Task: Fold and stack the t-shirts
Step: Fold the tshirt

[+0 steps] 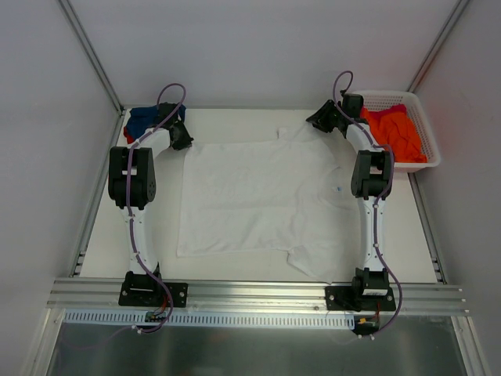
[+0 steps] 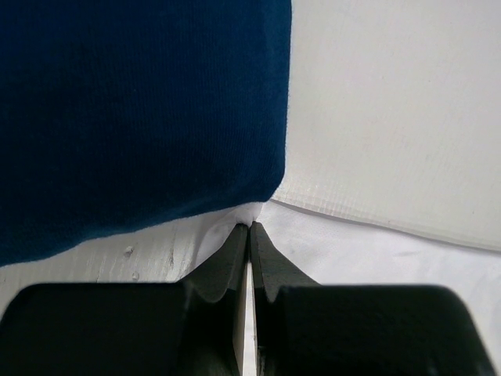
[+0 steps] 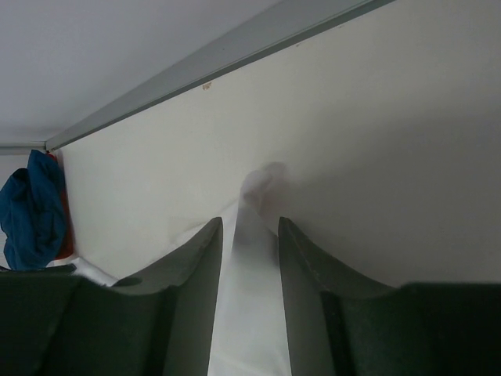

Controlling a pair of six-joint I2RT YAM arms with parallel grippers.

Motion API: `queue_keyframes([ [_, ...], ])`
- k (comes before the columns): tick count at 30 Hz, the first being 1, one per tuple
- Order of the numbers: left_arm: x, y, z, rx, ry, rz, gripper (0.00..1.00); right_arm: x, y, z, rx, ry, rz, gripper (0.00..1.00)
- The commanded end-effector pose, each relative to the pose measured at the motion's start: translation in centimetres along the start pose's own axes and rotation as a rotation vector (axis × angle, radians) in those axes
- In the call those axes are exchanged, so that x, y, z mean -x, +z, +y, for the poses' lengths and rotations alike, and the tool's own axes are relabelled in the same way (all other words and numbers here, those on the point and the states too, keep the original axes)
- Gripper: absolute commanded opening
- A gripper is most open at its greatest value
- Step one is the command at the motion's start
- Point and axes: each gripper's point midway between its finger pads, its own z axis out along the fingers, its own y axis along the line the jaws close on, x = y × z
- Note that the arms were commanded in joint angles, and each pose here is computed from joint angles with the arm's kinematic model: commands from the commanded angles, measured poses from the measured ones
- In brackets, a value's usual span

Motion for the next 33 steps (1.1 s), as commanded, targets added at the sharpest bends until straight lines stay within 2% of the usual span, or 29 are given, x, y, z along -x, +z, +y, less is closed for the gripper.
queue_keyframes([
  [1,1.5,-0.2,-0.2,-0.018,0.002,-0.021,0.0,0.9,-0.3,1.2,0.052,0.005,-0.018,0.36],
  [4,1.5,-0.2,-0.3,-0.018,0.002,-0.022,0.0,0.9,-0.2,1.2,0.055,0.005,-0.016,0.31],
  [11,1.5,-0.1,-0.2,-0.017,0.002,-0.023,0.0,0.8,-0.3,1.3,0.057,0.009,-0.012,0.09],
  [16,1.6,-0.2,-0.3,-0.017,0.003,-0.023,0.0,0.5,-0.5,1.2,0.051,0.006,-0.005,0.0],
  [33,2.1,-1.8,-0.6,-0.025,0.007,-0.044,0.0,0.9,-4.8,4.0,0.049,-0.08,-0.017,0.0],
])
